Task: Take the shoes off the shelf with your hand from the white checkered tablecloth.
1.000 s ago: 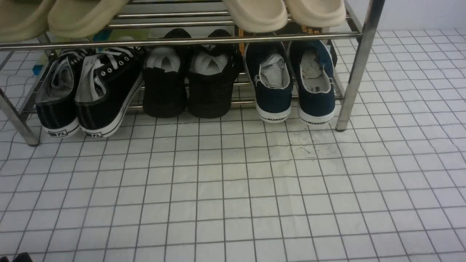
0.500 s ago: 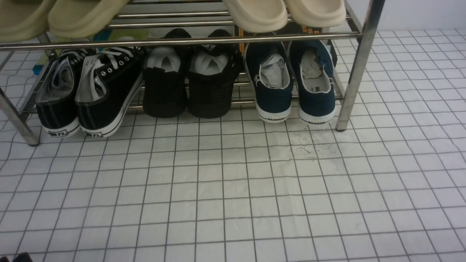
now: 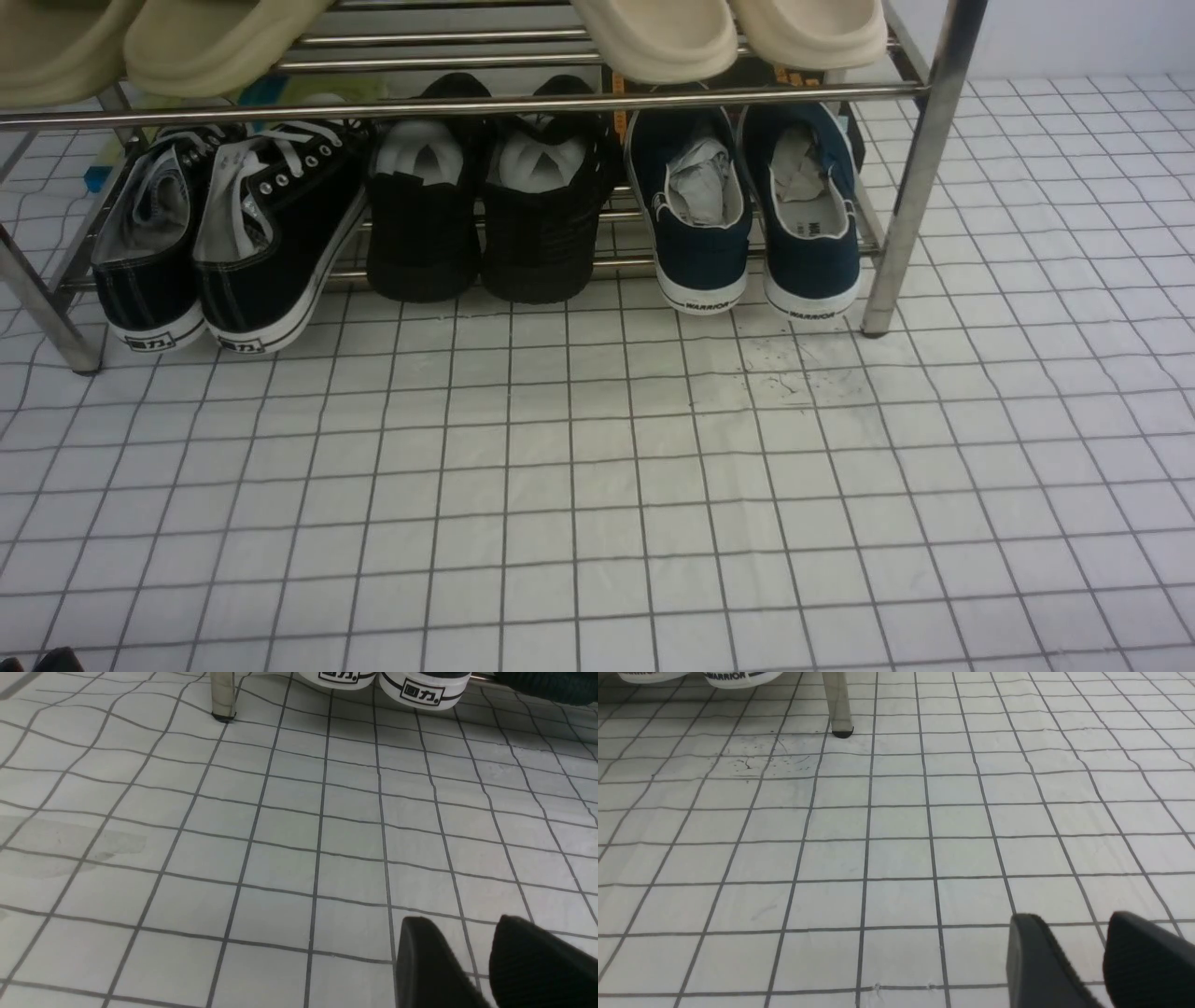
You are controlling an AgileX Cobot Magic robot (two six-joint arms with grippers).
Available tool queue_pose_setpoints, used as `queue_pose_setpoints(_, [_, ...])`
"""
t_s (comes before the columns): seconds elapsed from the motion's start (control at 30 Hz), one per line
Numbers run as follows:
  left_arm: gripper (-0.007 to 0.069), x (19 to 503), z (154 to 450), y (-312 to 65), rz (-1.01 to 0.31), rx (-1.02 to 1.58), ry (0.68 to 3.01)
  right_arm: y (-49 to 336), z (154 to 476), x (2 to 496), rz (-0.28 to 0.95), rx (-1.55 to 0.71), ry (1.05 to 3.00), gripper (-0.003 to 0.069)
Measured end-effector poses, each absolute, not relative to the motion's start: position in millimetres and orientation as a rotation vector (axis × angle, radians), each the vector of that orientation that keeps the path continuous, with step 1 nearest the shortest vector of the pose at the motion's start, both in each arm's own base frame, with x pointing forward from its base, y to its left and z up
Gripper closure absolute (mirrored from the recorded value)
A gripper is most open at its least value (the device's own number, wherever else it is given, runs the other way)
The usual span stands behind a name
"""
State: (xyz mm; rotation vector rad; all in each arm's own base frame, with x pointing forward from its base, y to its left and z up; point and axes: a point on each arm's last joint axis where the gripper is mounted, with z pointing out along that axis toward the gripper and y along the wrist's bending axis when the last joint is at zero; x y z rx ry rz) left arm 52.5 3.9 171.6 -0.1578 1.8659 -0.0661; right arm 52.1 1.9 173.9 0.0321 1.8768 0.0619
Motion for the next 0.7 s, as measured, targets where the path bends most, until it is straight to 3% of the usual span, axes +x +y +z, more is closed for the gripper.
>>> queue_pose_setpoints(0.53, [0.0386,52.5,171.6,3.9,-0.066,-0.158,1.866,1.8,174.1,52.2,0.062,0.033,1.874,0.0420])
queue_pose_setpoints(0.6, [0.0386,52.5,171.6,3.9,-0.066,-0.158,1.866,3.2,175.0,52.4,0.121,0.084,1.864,0.0420])
queue_pose_setpoints(0.7, [0.0386,52.5,171.6,3.9,-0.066,-0.158,1.866,8.6,176.2,52.9,0.379,0.307,1.828,0.0420])
